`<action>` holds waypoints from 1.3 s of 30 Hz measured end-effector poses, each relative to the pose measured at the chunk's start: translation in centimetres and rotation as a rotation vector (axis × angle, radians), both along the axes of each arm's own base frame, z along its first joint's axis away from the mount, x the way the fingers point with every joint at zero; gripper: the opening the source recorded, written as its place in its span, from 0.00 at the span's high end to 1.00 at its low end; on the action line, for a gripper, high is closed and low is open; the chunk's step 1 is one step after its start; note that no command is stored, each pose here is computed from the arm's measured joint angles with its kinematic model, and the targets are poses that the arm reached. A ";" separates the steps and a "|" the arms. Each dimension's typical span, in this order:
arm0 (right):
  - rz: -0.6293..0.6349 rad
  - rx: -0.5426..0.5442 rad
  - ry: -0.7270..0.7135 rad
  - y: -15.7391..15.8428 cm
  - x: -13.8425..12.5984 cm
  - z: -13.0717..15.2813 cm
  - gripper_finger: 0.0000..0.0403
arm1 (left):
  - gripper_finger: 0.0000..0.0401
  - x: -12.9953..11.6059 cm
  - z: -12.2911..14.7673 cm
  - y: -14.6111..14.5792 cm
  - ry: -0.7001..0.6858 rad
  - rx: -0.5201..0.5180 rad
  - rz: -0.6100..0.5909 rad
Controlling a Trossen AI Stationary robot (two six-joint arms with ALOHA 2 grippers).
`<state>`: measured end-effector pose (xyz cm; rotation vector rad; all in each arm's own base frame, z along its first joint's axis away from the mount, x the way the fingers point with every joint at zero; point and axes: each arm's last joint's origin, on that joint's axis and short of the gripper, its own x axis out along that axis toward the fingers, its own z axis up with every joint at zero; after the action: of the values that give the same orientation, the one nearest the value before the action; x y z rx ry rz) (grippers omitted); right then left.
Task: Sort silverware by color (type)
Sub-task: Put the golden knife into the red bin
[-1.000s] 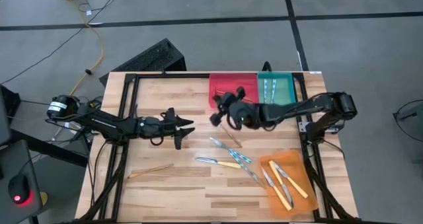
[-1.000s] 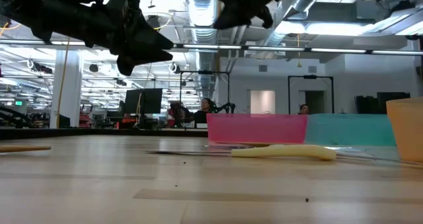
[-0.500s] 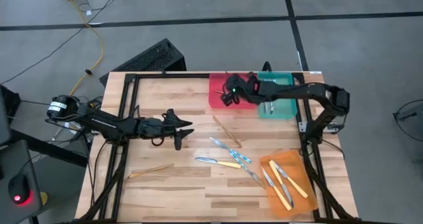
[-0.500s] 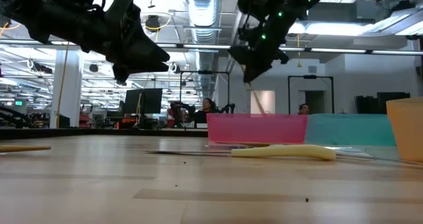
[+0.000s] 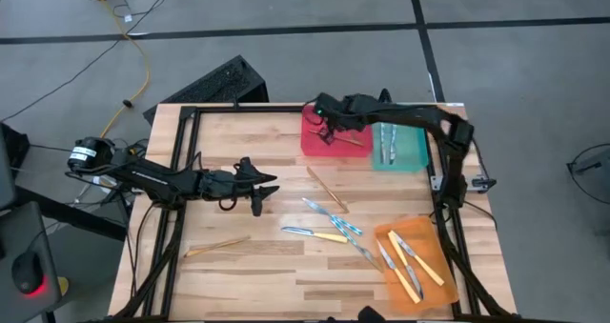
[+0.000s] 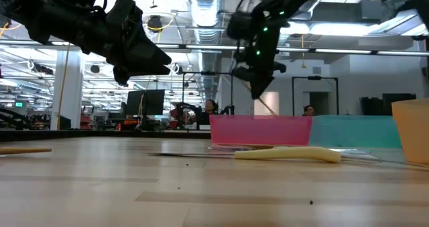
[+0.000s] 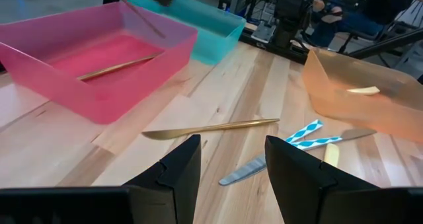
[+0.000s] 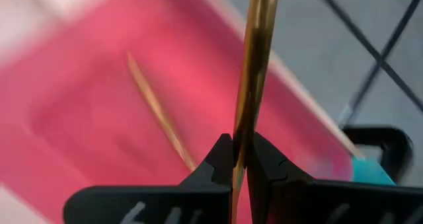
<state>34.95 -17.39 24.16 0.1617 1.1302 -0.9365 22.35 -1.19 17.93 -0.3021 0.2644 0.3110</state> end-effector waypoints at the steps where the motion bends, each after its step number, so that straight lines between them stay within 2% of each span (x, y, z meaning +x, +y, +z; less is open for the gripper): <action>1: 0.011 0.015 0.051 0.0 0.4 -0.5 0.94 | 0.62 0.0 0.0 0.0 0.004 0.000 0.000; 7: 0.075 0.053 0.191 -0.9 2.8 -2.0 0.94 | 0.62 -0.1 -0.4 0.0 0.038 -0.004 0.003; 13: 0.104 0.100 0.239 -1.6 4.2 -3.6 0.94 | 0.62 -0.2 -0.4 0.0 0.044 -0.004 0.003; 20: 0.122 0.158 0.264 -2.0 4.6 -5.4 0.94 | 0.62 -0.2 -0.4 0.0 0.044 -0.004 0.003; 32: 0.136 0.270 0.203 -3.0 4.1 -5.6 0.94 | 0.62 -0.2 -0.4 0.0 0.046 -0.004 0.003; 39: 0.143 0.287 0.189 -2.9 4.2 -5.6 0.85 | 0.62 -0.2 -0.4 0.0 0.047 -0.004 0.002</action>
<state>39.15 -20.29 18.56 0.2252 1.4309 -0.6699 22.19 -1.19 17.49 -0.2990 0.3106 0.3201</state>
